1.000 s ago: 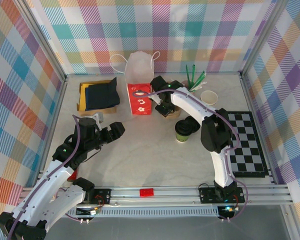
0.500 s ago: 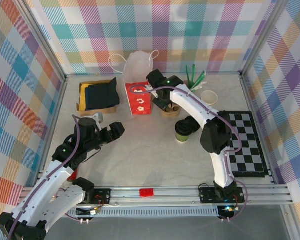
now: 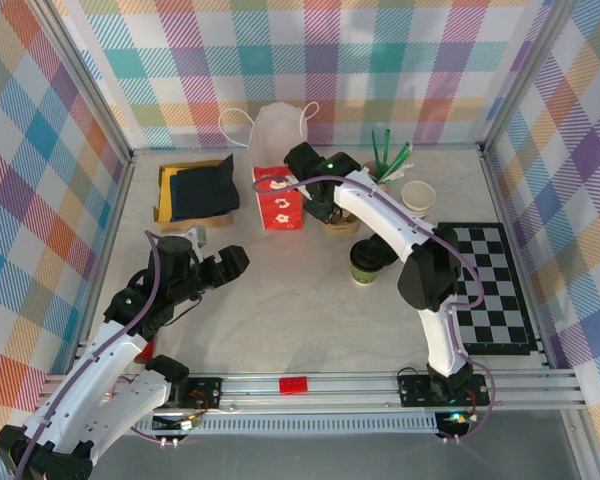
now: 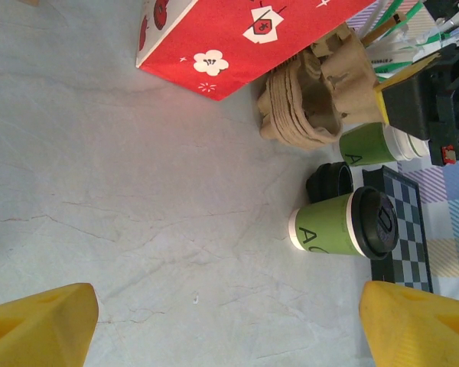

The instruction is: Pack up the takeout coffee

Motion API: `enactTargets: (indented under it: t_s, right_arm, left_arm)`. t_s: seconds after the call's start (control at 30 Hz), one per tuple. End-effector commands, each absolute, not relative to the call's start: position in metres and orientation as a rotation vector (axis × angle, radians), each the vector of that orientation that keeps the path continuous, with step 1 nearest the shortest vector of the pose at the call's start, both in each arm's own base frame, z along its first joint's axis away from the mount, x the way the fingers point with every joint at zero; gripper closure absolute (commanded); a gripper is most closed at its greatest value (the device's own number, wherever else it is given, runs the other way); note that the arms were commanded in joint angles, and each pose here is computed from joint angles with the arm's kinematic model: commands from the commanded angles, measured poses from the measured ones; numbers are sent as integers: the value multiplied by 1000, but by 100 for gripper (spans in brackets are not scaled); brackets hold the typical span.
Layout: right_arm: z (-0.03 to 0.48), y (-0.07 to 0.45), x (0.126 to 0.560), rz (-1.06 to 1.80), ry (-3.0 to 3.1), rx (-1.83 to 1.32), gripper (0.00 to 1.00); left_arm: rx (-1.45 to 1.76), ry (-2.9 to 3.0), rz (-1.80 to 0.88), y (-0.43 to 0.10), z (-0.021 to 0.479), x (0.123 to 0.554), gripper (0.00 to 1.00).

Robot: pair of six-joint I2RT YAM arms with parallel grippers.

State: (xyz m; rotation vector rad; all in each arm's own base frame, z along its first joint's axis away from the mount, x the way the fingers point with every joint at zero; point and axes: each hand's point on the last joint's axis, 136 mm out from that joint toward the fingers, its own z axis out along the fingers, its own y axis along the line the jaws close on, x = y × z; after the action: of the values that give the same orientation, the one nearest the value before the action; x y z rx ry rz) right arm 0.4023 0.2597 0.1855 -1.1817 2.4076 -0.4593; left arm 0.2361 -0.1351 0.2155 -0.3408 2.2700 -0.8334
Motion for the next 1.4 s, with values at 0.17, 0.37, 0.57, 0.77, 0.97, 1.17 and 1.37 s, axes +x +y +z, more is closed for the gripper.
enactTargets:
  t_s: [0.17, 0.37, 0.57, 0.77, 0.97, 1.17, 1.37]
  right_arm:
    - [174, 264, 383, -461, 2447, -1202, 85]
    - [171, 271, 371, -364, 2470, -1247, 72]
    - [195, 282, 355, -174, 2428, -1300, 42]
    - [249, 272, 341, 151, 2272, -1392, 39]
    - [252, 272, 333, 215, 2010, -1637, 0]
    - [261, 260, 351, 335, 1984, -1700, 0]
    - [237, 257, 370, 323, 1984, -1767, 2]
  left_arm:
    - [-337, 2260, -811, -129, 218, 236, 12]
    - [-338, 2266, -804, -128, 215, 235, 12]
    - [-338, 2264, -803, -128, 216, 236, 12]
    - [-322, 2261, -785, -125, 221, 233, 12]
    - [-328, 2258, -788, -126, 219, 234, 12]
    - [-326, 2258, -794, -126, 220, 234, 12]
    - [-324, 2268, -786, -127, 217, 235, 12]
